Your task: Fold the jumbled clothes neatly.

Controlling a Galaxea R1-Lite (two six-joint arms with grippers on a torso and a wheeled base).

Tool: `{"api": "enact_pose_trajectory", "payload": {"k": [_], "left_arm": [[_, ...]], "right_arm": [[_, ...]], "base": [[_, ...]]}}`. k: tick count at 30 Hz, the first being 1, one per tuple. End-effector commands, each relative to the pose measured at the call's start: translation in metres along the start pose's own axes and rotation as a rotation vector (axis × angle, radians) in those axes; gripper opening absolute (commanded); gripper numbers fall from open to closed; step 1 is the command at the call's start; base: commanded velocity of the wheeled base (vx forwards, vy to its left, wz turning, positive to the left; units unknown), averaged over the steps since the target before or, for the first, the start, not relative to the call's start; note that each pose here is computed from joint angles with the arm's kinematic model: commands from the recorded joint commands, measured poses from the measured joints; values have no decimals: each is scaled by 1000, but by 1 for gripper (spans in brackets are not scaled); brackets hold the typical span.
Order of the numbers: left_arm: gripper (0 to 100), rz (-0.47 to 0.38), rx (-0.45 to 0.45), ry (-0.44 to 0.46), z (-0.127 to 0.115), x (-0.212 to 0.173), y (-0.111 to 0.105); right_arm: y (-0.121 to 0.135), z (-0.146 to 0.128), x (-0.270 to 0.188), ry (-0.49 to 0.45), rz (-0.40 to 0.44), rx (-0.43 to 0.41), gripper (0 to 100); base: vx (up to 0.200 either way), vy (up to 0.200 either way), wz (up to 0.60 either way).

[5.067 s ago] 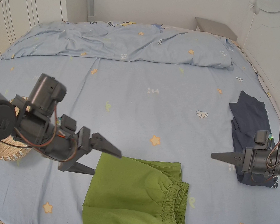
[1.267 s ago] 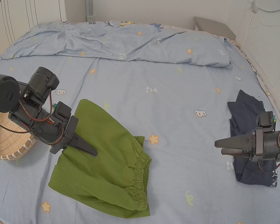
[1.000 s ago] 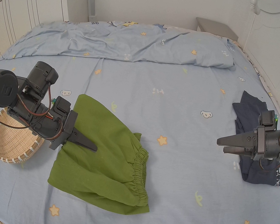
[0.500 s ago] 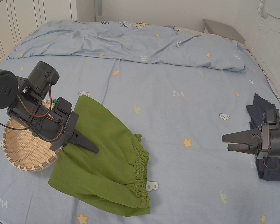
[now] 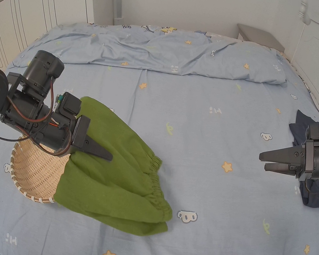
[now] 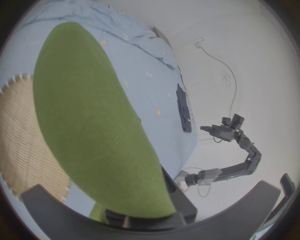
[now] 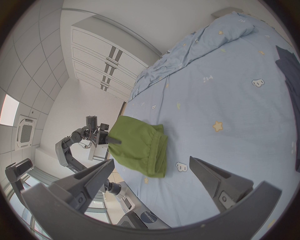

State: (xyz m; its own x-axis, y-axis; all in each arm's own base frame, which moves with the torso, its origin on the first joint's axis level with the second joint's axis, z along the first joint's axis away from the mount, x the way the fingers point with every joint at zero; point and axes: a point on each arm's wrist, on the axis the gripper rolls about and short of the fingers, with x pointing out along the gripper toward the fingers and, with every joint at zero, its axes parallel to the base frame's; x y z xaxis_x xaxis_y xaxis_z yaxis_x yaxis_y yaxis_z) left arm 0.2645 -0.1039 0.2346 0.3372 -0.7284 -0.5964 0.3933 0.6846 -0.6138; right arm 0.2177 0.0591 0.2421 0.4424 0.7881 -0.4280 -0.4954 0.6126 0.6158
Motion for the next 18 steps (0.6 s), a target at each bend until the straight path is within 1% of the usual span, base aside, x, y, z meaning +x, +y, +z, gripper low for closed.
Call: {"api": "enact_pose_trajectory", "payload": {"k": [1,2,3,4,7,9,13,15,18], "left_arm": [[0,46,90,-105,5,-23,-16],[0,72,127,-138,8,-27,-16],[0,87,138,-166,10,-30,-13],[0,91,143,-181,12,-32,-13],[0,91,187,-297,19,-46,-16],[0,96,198,-358,22,-56,-14],[0,131,188,-429,24,-74,-7],[0,161,170,-460,24,-85,0],[0,224,124,-515,21,-106,16]], "right_arm": [[3,-2,0,7,12,-6,100],[2,-2,1,9,12,-4,100],[3,-2,1,7,12,-6,100],[3,-2,1,7,12,-6,100],[2,-2,1,9,12,-4,100],[2,-2,1,7,12,-6,100],[2,-1,1,5,12,-6,100],[1,-1,1,1,9,-5,100],[1,0,-1,-6,7,-8,100]], "base": [[0,0,0],[0,0,0],[0,0,0],[0,0,0],[0,0,0],[0,0,0],[0,0,0],[0,0,0],[0,0,0]]}}
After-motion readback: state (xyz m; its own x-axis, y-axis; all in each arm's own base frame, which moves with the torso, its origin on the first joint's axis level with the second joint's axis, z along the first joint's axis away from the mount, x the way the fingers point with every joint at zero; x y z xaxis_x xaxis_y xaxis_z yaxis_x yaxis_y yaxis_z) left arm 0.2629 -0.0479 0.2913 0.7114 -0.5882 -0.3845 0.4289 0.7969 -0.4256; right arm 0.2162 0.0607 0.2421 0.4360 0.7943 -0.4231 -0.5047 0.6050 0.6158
